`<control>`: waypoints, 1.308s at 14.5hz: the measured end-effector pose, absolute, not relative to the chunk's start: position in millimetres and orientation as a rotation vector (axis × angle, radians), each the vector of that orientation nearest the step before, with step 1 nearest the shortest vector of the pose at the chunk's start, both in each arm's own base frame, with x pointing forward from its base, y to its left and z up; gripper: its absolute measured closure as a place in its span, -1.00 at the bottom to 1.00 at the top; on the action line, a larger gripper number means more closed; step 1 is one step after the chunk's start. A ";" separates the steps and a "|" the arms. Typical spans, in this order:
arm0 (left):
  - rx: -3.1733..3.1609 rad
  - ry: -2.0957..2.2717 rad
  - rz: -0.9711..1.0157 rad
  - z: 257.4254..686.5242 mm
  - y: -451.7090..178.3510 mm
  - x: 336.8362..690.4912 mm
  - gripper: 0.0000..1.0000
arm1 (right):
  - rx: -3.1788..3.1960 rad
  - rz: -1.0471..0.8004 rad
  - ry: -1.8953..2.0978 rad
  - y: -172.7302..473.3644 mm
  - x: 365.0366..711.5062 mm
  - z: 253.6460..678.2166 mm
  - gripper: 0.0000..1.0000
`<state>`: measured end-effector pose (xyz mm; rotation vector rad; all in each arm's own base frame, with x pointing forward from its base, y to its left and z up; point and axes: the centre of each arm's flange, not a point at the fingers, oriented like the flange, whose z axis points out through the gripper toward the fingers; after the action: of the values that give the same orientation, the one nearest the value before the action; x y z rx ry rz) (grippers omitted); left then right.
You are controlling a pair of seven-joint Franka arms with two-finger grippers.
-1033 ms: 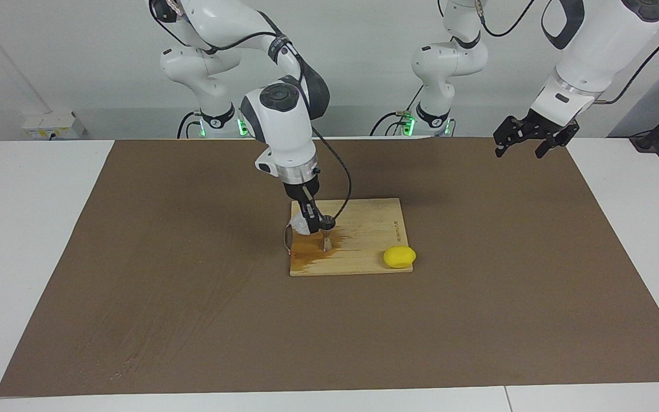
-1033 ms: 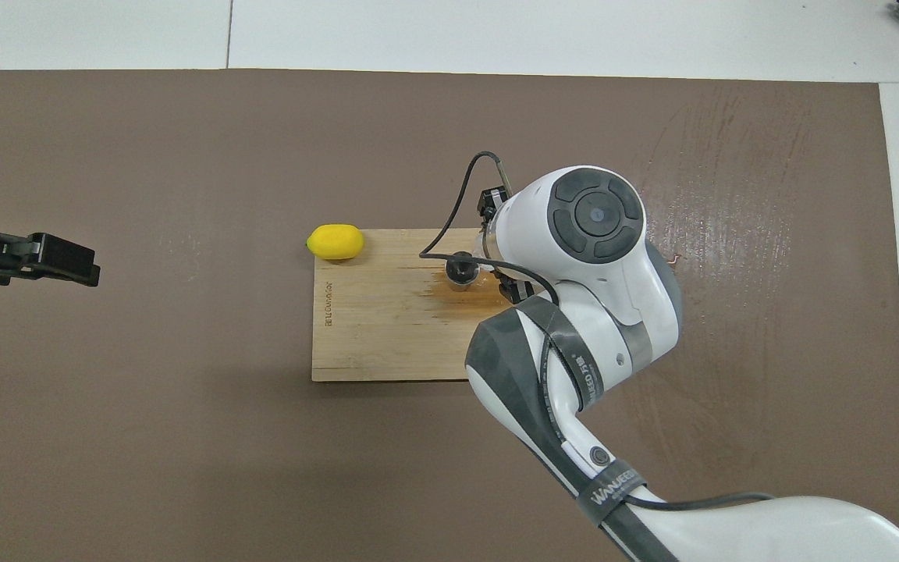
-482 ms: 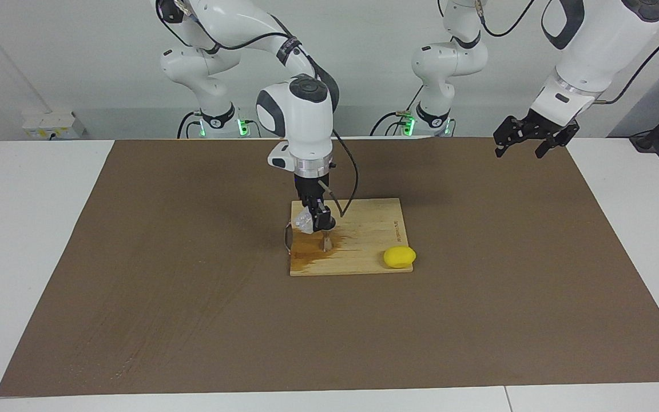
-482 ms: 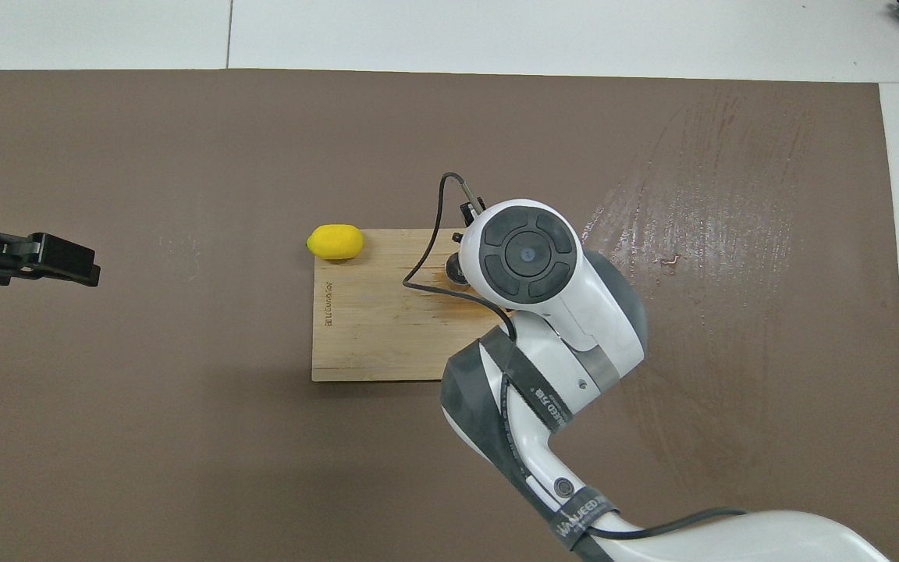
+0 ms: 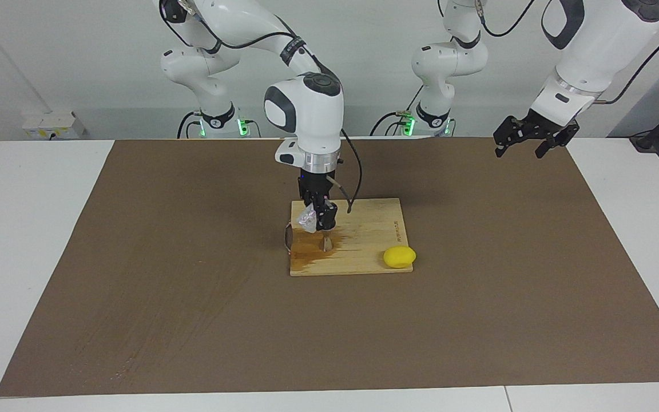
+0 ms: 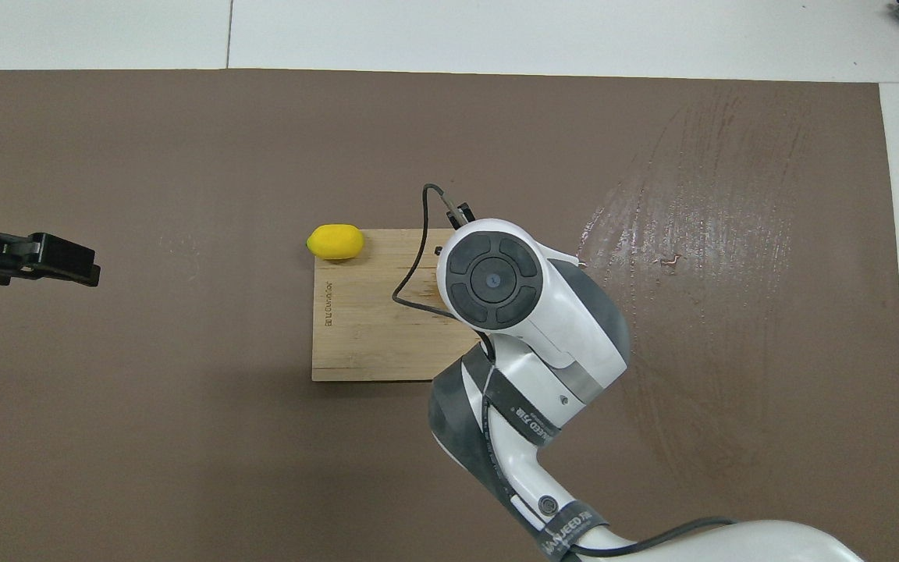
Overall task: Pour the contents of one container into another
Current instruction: 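Tilt the clear cup with the right gripper to pour into the steel cup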
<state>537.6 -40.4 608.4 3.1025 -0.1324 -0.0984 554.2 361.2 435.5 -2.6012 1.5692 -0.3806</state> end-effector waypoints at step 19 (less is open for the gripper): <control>3.102 -0.132 -0.098 608.4 -40.4 537.6 -1.00 | -2.250 -0.011 1.880 332.0 578.3 438.1 0.00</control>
<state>537.6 -40.4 608.4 3.1025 -0.1323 -0.0984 578.3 332.0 438.1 -2.2501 1.8798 -0.0115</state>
